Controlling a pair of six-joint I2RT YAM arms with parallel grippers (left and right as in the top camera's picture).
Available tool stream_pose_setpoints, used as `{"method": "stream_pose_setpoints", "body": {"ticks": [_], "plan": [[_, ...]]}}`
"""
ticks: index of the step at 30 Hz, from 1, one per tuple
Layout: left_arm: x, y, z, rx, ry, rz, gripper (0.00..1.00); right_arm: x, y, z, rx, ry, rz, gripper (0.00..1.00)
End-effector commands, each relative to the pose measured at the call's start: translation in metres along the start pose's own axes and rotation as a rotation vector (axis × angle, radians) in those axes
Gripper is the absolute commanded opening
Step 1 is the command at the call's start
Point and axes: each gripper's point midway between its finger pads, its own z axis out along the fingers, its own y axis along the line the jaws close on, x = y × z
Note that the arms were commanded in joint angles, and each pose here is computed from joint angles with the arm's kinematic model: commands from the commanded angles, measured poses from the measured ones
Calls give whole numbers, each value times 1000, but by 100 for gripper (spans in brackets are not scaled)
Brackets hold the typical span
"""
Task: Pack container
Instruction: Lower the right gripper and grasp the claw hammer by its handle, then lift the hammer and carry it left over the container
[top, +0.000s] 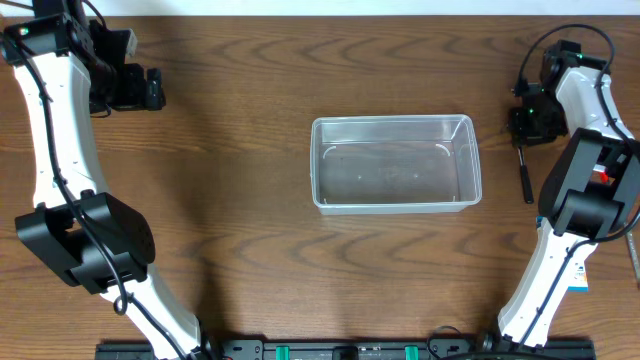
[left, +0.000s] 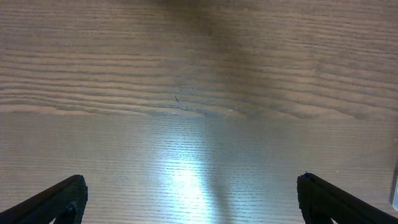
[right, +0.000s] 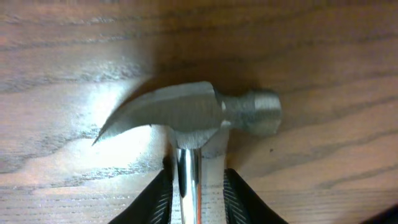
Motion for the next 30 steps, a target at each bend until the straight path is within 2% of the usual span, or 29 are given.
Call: {"method": "stream_pose_setpoints", "body": {"ticks": [1,2,7,12,21,25,30], "plan": [[3,-1,6,17,17,-7,98,1,4,6,-1,12,-11,26],[3,-1,6,17,17,-8,98,1,5,6,-4,11,-12,25],[3,-1,6,17,17,-8,98,0,6,6,-7,9,-11,9],[3,-1,6,17,17,-8,98,0,7,6,-16,9,-11,1],[3,-1,6,17,17,-8,98,0,19,-4,-44,11,-29,1],[3,-1,6,17,17,-8,98,-13,27,-33,-43,-34,-50,1],[3,-1,6,17,17,-8,98,-33,41,-98,-25,-158,-89,1]]}}
